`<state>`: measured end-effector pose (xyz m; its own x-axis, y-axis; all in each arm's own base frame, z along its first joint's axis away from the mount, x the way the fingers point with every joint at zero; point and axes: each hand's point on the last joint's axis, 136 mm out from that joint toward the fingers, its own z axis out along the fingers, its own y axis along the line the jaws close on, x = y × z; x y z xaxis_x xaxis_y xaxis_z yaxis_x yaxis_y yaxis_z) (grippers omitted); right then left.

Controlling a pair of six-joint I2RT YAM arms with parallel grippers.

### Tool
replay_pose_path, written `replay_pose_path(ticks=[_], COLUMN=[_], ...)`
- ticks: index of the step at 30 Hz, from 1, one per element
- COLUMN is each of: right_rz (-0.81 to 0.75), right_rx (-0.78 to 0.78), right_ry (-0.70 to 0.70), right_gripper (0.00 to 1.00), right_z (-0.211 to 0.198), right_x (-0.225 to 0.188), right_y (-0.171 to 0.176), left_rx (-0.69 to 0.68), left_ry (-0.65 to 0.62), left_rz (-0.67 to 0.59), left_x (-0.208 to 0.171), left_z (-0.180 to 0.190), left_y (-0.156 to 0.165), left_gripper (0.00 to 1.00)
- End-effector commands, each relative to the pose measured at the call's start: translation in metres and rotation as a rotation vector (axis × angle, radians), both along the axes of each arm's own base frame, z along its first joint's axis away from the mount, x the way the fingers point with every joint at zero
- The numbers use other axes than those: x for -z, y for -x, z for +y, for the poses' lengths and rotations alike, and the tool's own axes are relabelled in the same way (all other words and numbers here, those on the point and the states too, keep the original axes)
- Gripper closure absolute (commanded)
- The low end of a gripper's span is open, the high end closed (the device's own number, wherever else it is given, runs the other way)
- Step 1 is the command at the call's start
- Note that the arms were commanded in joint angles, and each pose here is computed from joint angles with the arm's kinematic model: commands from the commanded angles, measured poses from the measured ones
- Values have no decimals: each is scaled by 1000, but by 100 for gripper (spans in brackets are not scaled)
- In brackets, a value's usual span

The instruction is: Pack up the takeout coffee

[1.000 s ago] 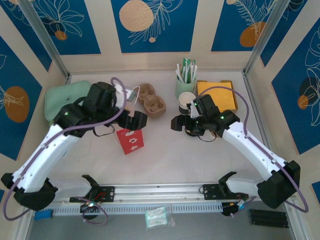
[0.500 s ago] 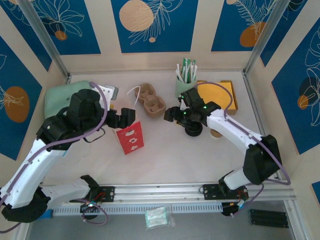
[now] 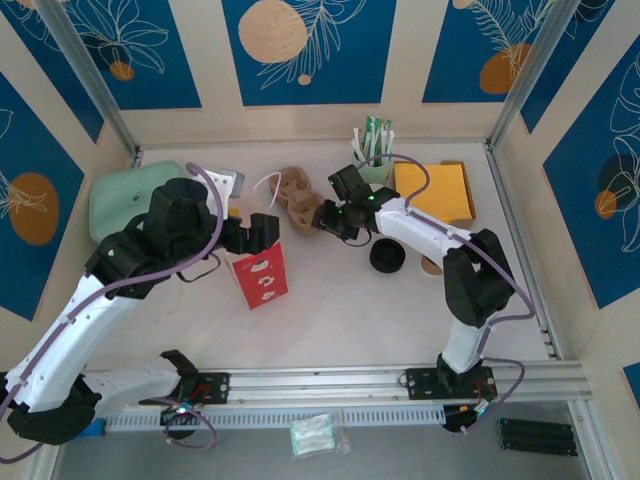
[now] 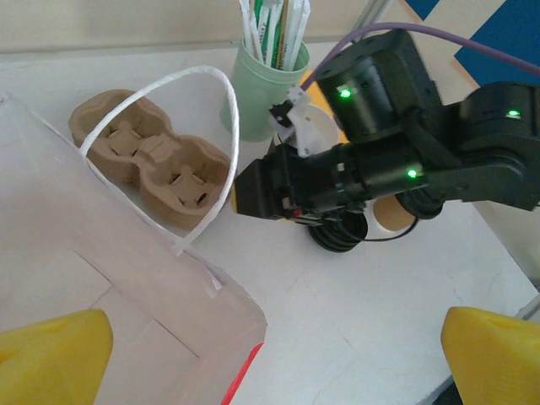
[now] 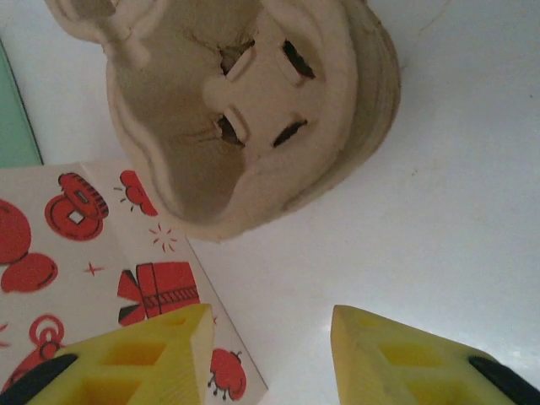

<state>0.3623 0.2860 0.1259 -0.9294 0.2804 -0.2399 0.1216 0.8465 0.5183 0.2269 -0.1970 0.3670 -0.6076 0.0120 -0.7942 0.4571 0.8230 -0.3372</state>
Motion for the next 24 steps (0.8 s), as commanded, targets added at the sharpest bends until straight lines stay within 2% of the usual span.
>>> replay_pose_path(ticks=[1,24], right_rz=[7,44], right_rx=[27,31], right_ry=[32,42], right_gripper=[60,65], right_z=[1,5], right_x=[0,15], right_y=[-6,-24], left_rx=[22,41], left_ry=[39,54], left_rz=[-7,-5], left_x=[-5,-5], left_z=[-7,-11], left_y=[0,1], left_gripper=[1,1])
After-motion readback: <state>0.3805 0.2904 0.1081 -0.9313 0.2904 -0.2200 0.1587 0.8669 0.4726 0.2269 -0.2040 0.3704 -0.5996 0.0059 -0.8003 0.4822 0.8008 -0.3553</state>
